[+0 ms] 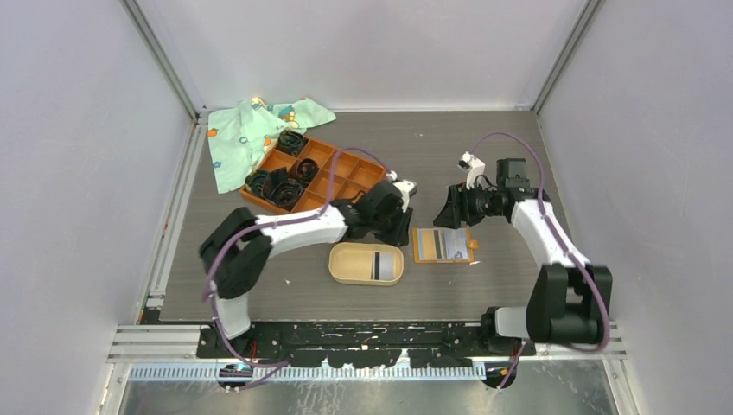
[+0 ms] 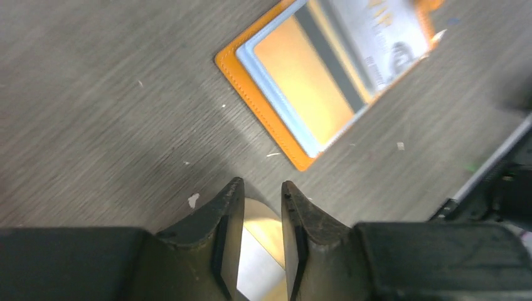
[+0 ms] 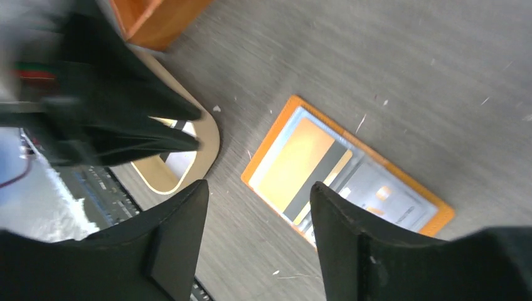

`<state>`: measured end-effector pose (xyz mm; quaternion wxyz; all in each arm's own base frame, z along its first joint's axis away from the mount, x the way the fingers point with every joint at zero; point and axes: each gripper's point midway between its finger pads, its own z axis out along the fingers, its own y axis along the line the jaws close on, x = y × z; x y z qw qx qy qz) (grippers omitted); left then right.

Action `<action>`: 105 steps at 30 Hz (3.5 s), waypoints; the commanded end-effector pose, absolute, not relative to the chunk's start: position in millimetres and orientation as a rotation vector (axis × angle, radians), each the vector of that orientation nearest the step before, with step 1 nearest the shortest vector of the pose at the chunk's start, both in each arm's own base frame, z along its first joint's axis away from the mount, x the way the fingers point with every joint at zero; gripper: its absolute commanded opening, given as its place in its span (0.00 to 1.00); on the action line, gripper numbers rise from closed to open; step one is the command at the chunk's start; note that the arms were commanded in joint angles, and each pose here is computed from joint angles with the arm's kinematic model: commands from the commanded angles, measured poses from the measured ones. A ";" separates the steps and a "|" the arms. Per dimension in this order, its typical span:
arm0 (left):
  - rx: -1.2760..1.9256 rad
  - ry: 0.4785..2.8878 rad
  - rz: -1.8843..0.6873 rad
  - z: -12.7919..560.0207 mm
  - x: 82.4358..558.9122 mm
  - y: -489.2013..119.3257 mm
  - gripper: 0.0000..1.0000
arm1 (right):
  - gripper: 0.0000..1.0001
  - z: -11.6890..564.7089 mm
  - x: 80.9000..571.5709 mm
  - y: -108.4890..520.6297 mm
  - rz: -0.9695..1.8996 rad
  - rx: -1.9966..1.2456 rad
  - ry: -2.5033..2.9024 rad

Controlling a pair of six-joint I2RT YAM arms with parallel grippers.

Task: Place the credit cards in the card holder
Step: Insert the credit card into the card holder.

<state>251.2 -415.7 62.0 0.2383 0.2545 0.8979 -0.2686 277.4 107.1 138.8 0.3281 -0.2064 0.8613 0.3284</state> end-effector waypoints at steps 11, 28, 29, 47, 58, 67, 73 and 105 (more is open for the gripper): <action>0.448 1.979 -1.510 186.2 263.3 -432.2 0.60 | 0.18 69.6 281.6 95.2 0.958 -0.295 2.771; 0.308 2.245 -1.119 107.5 275.6 -434.9 0.62 | 0.11 36.9 273.9 94.7 0.944 -0.317 2.924; 0.297 2.249 -1.130 107.0 275.3 -436.2 0.60 | 0.11 35.0 274.1 94.5 0.942 -0.315 2.931; 0.232 2.335 -1.255 87.3 267.6 -466.7 0.36 | 0.09 8.3 267.2 79.5 0.841 -0.311 3.064; 0.201 2.344 -1.314 81.0 266.4 -479.9 0.37 | 0.09 14.5 267.3 85.9 0.907 -0.316 3.041; 0.173 2.370 -1.300 67.8 266.6 -481.9 0.35 | 0.12 32.6 267.8 99.9 1.083 -0.341 2.961; 0.147 2.392 -1.266 58.0 268.0 -478.2 0.37 | 0.14 57.5 273.2 102.5 1.195 -0.352 2.838; 0.123 2.383 -1.243 66.4 265.7 -467.5 0.45 | 0.12 6.3 267.9 87.6 0.933 -0.270 3.061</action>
